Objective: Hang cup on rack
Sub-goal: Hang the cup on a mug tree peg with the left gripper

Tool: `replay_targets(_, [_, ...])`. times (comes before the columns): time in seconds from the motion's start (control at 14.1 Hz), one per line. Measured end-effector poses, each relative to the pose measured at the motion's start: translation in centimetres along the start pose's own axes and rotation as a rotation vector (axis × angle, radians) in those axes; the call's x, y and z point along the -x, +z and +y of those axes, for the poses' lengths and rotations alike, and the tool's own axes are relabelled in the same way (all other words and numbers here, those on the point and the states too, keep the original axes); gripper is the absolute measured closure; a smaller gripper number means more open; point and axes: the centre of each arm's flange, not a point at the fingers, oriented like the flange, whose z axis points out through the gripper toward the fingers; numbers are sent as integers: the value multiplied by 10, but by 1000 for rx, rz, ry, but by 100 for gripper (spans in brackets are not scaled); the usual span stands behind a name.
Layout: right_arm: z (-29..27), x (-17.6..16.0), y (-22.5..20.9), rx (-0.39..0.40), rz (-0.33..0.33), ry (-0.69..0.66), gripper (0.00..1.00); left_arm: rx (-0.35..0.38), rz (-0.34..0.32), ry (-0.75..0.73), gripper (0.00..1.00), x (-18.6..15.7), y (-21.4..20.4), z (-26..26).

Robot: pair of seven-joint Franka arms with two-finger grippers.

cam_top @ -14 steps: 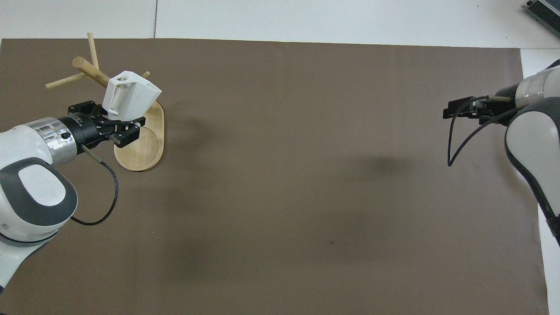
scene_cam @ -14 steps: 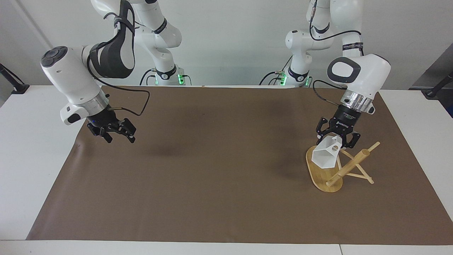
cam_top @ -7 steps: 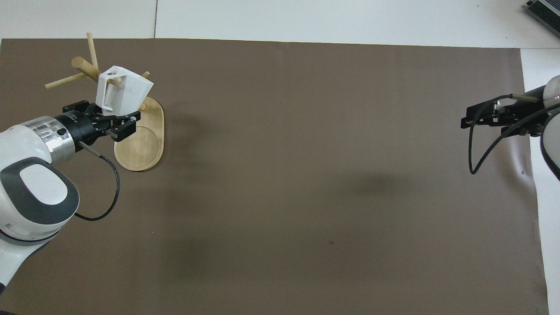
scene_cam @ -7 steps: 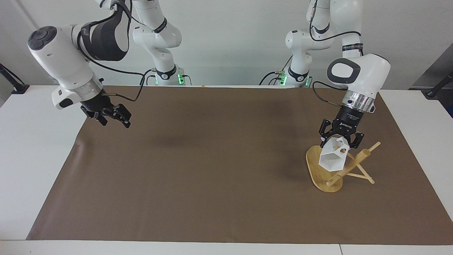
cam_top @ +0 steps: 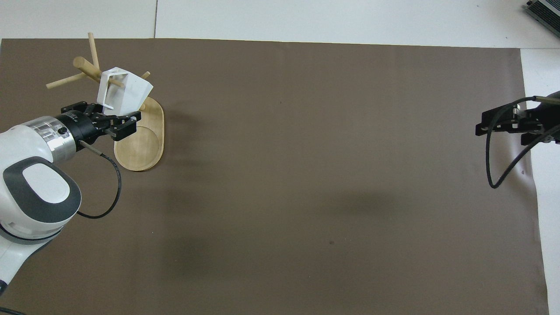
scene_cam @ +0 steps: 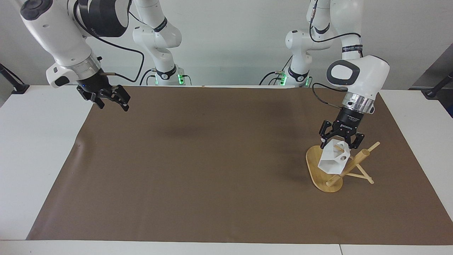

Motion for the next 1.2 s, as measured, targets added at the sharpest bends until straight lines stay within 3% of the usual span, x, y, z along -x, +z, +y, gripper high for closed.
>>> replay_targets(0.07, [-2,3,-8,0,1,2,0,4,-3,-7,0,0,-1,1])
replay_targets(0.28, [-3,5,-15,-1,4,0,0,11,-9,-8,0,2,-3,5])
replay_targets(0.5, [-6,6,-14,-1,3,-5,0,7,36,113,0,10,-4,-1])
replay_targets(0.92, [-6,9,-10,1,-11,-6,0,-42,284,410,0,42,-37,18])
replay_targets(1.2, [-9,17,-12,1,-11,-14,0,-108,385,717,0,53,-76,25])
